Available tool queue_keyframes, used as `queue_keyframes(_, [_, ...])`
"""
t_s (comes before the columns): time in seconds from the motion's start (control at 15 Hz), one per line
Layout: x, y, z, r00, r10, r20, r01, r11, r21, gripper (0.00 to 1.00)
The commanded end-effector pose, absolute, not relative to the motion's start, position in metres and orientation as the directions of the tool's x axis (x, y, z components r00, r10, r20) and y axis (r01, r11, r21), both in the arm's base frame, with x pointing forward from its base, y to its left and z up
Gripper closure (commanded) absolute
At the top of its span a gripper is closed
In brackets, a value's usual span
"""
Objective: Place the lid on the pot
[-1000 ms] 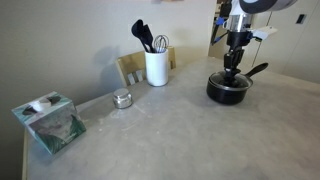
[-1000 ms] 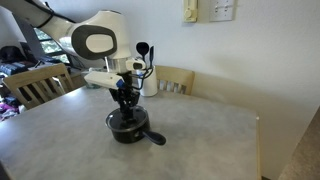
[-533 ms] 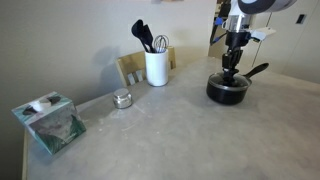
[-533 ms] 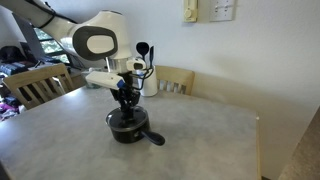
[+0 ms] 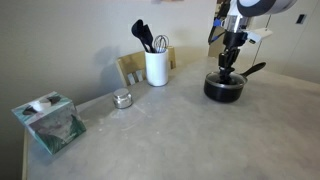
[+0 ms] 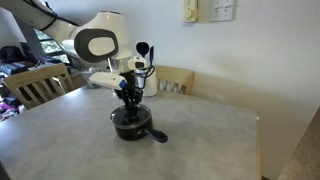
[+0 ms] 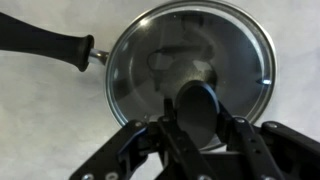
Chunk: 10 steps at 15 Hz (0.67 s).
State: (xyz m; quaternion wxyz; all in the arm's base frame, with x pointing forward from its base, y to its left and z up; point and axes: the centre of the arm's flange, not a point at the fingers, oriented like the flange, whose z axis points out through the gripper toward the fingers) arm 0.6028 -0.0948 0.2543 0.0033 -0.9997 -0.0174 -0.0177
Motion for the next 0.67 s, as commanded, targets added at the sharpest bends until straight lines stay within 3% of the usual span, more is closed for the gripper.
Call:
queue_keyframes(0.0, [0.6047,-0.0967,0.2468,0.997,0.018,0.070,0.017,-1.000,0.013,0.84])
queue_keyframes(0.47, [0.6015,-0.0951,0.2454,0.997,0.003,0.074,0.002,-1.000,0.013,0.84])
queue_keyframes(0.53, [0.6015,-0.0950,0.2432,0.998,0.002,0.061,0.001,-1.000,0.017,0.71])
queue_keyframes(0.6, [0.6016,-0.0949,0.2426,0.999,-0.003,0.047,-0.004,-1.000,0.019,0.34])
